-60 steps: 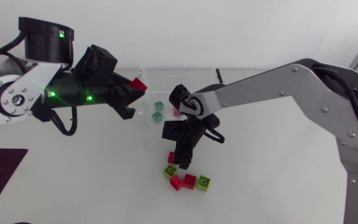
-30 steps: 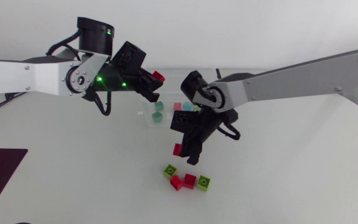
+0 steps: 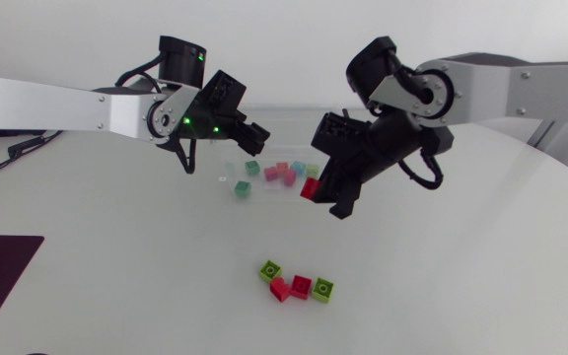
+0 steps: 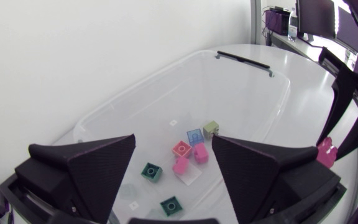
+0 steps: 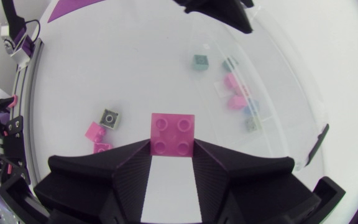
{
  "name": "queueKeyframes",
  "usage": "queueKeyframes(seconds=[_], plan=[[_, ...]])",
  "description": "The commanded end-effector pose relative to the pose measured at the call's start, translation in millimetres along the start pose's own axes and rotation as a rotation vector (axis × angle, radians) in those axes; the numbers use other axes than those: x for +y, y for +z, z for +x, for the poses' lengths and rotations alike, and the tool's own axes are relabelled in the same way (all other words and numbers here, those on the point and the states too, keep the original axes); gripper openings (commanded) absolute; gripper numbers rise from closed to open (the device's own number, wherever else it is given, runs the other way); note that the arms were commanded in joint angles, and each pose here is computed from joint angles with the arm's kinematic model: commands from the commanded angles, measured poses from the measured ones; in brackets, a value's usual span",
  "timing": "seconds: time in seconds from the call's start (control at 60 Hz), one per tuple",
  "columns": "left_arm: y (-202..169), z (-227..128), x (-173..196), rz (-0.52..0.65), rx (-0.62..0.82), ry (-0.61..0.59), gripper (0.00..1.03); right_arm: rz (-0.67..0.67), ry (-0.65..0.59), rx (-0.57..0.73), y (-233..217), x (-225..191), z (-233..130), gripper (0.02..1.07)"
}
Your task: Pick up the duplo bricks and place them in the container
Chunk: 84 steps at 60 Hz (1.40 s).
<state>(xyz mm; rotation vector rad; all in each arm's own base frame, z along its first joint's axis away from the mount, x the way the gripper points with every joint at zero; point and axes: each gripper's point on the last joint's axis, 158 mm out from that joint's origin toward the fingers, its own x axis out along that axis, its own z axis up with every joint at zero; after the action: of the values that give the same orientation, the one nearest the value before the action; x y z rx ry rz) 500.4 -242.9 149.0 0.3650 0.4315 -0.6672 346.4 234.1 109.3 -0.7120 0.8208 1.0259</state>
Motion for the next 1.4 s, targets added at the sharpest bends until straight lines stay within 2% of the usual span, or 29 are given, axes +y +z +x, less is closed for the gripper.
queueKeyframes(seconds=[0.0, 0.183, 0.35, 0.417, 0.567, 0.667, 0.9, 0.95, 0.983, 1.0, 1.05, 1.083, 1.183, 1.383], plan=[[13, -26, 12, -0.008, -0.033, 0.038, 0.98, 0.03, -0.053, -0.049, 15, -16, -23, 0.3], [2, -93, -19, 0.078, -0.041, -0.022, 0.98, 0.096, -0.151, -0.146, 41, -51, -54, 0.3], [-38, -124, -53, 0.169, 0.022, -0.116, 0.98, 0.15, -0.216, -0.226, 63, -77, -65, 0.3], [-54, -127, -64, 0.201, 0.042, -0.14, 0.98, 0.179, -0.239, -0.251, 70, -89, -67, 0.3], [-103, -126, -102, 0.282, 0.127, -0.273, 0.98, 0.231, -0.302, -0.278, 81, -116, -60, 0.3], [-125, -120, -121, 0.336, 0.174, -0.344, 0.97, 0.269, -0.325, -0.28, 82, -136, -46, 0.3], [-150, -103, -156, 0.437, 0.218, -0.473, 0.97, 0.342, -0.349, -0.251, 80, -166, -5, 0.32], [-157, -95, -161, 0.46, 0.233, -0.498, 0.96, 0.361, -0.366, -0.247, 79, -176, 4, 0.43], [-160, -91, -162, 0.475, 0.238, -0.508, 0.96, 0.369, -0.368, -0.24, 78, -180, 10, 0.54], [-162, -89, -163, 0.48, 0.244, -0.515, 0.96, 0.37, -0.372, -0.236, 78, -182, 12, 0.64], [-167, -86, -168, 0.497, 0.253, -0.534, 0.96, 0.373, -0.381, -0.227, 77, -186, 14, 0.84], [-169, -84, -172, 0.52, 0.253, -0.548, 0.96, 0.378, -0.391, -0.23, 78, -187, 11, 0.91], [-174, -81, -180, 0.563, 0.251, -0.575, 0.93, 0.38, -0.407, -0.25, 80, -186, -7, 0.97], [-176, -69, -192, 0.647, 0.24, -0.622, 0.91, 0.351, -0.379, -0.246, 66, -154, -30, 0.97]])
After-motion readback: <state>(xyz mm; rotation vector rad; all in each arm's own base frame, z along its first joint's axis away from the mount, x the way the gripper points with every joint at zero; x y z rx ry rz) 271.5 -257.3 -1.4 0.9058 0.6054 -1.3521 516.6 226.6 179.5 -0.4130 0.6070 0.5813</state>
